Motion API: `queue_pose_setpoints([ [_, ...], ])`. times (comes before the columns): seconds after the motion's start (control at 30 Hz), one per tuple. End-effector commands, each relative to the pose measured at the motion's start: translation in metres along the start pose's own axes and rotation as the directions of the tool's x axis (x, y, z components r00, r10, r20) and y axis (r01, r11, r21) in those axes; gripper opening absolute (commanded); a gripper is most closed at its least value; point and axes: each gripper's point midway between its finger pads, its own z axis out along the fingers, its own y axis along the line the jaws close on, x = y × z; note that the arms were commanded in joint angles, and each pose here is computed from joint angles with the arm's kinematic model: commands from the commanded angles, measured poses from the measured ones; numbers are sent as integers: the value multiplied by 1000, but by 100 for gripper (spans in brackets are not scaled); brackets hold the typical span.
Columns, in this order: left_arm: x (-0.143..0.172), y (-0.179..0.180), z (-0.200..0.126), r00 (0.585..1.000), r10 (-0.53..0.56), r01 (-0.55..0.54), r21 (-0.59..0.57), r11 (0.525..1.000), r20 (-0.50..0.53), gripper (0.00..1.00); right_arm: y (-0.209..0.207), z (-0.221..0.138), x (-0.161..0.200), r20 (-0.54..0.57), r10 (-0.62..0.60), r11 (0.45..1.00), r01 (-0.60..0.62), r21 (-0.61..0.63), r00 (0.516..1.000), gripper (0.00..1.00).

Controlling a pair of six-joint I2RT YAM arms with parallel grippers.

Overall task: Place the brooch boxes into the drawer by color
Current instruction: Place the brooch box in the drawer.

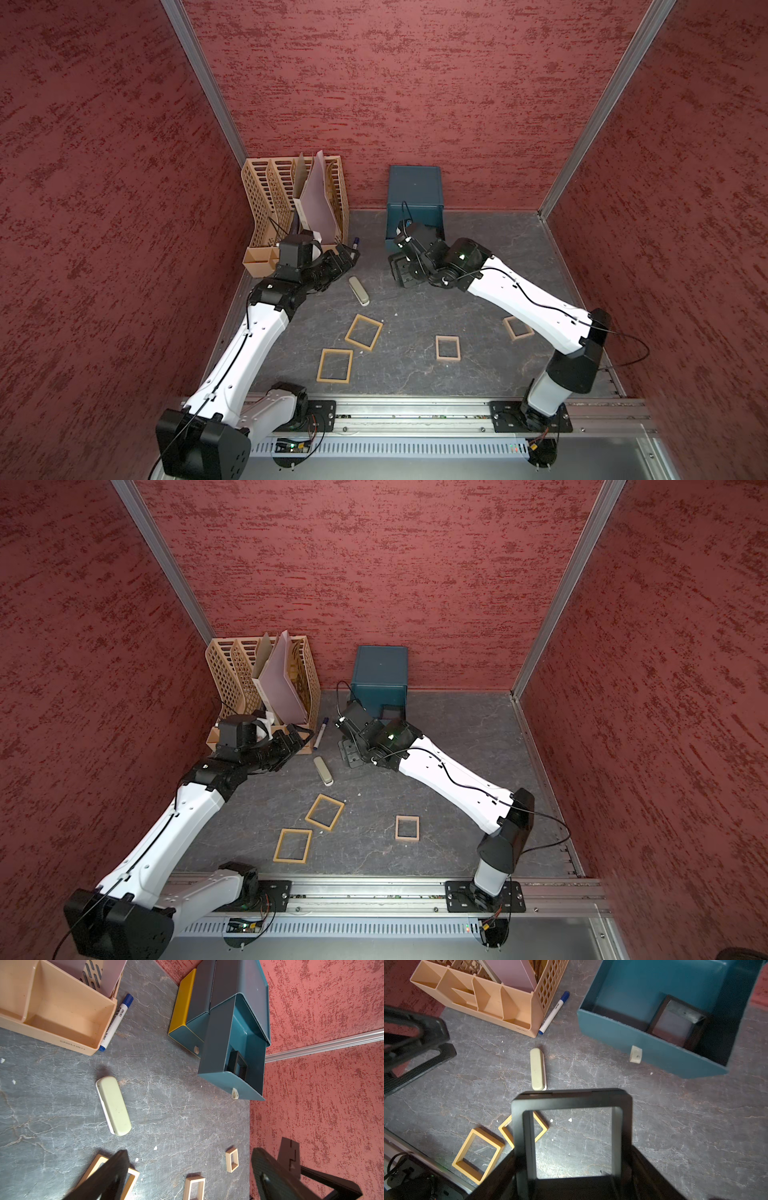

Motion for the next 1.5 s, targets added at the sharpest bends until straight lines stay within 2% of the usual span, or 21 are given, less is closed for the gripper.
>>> queue_pose_setpoints([
  [0.0, 1, -6, -3, 1000, 13, -13, 23, 1000, 7, 96, -11, -4, -10, 1, 22, 999, -22, 29, 1000, 64],
  [0.53, 14, -17, 6, 999, 36, -35, 28, 999, -21, 96, -26, 2, -74, 86, 136, 990, -140, 33, 987, 60],
  [0.93, 19, -22, 10, 998, 48, -47, 26, 999, -27, 96, -48, 23, -100, 124, 230, 970, -237, 46, 965, 59],
  [1.13, 17, -22, 8, 999, 52, -52, 16, 999, -15, 96, -53, 34, -119, 180, 250, 966, -258, 22, 952, 59],
  [1.47, 14, -24, 6, 998, 55, -55, 16, 998, -9, 96, -65, 64, -124, 161, 292, 954, -300, 21, 943, 60],
])
